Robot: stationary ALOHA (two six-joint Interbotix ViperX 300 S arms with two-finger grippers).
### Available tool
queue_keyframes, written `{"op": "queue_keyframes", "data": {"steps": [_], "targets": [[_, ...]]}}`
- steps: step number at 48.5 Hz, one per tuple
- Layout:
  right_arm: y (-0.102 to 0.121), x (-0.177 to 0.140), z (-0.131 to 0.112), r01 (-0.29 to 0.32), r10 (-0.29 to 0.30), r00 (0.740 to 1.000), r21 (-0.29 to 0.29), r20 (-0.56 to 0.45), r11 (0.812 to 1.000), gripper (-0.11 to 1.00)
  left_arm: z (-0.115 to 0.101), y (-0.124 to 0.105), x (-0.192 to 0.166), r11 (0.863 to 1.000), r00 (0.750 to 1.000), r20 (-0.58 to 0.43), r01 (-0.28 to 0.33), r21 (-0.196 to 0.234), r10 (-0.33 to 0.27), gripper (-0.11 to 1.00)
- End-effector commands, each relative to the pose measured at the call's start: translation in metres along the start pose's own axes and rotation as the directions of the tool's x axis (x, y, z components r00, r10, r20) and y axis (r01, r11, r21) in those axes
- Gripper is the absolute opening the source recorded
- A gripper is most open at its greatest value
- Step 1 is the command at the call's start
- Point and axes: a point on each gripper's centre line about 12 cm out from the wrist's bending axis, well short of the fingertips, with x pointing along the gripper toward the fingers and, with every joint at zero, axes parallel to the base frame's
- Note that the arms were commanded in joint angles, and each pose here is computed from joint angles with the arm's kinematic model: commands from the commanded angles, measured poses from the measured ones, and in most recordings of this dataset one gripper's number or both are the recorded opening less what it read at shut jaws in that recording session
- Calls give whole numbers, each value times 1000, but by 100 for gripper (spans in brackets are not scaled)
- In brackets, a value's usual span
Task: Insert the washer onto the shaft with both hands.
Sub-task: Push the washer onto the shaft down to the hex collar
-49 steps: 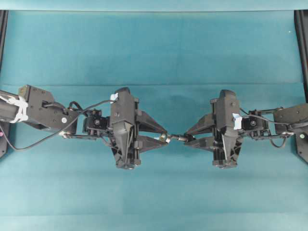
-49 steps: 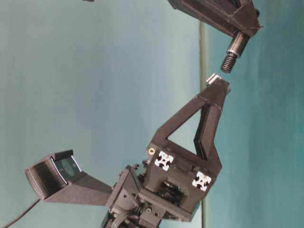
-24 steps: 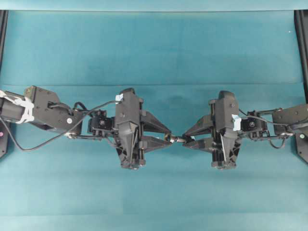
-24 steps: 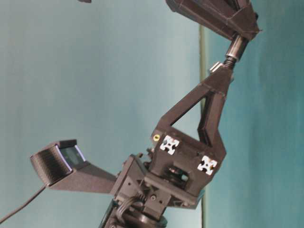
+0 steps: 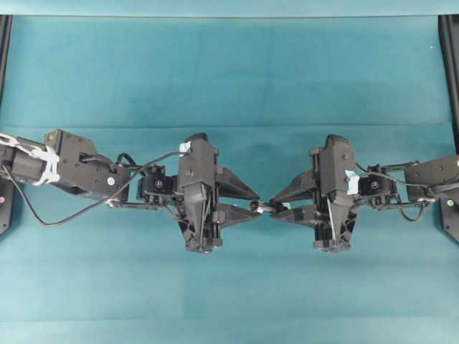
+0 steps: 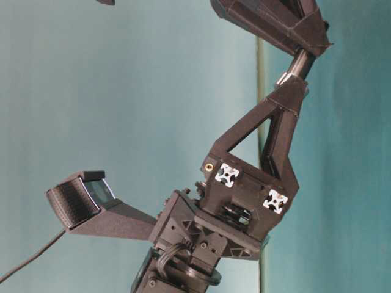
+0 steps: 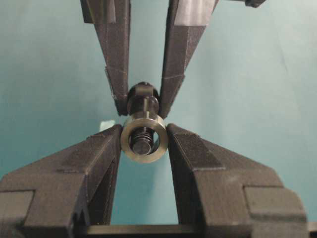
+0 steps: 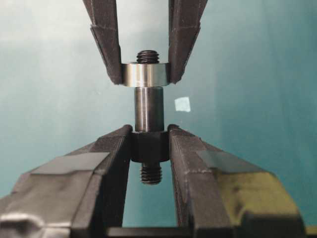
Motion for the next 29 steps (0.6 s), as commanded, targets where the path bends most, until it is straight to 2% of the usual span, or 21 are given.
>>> {"op": "queue_keyframes", "data": {"steps": [1, 29], "targets": [[1, 2, 12, -4, 4, 999, 5, 41, 1000, 0, 8, -1, 1, 1000, 1000, 24, 3, 1, -3, 37], [1, 4, 13, -4, 4, 999, 5, 41, 1000, 0, 8, 0, 11, 1000, 1000, -10, -4, 4, 4, 37]]}}
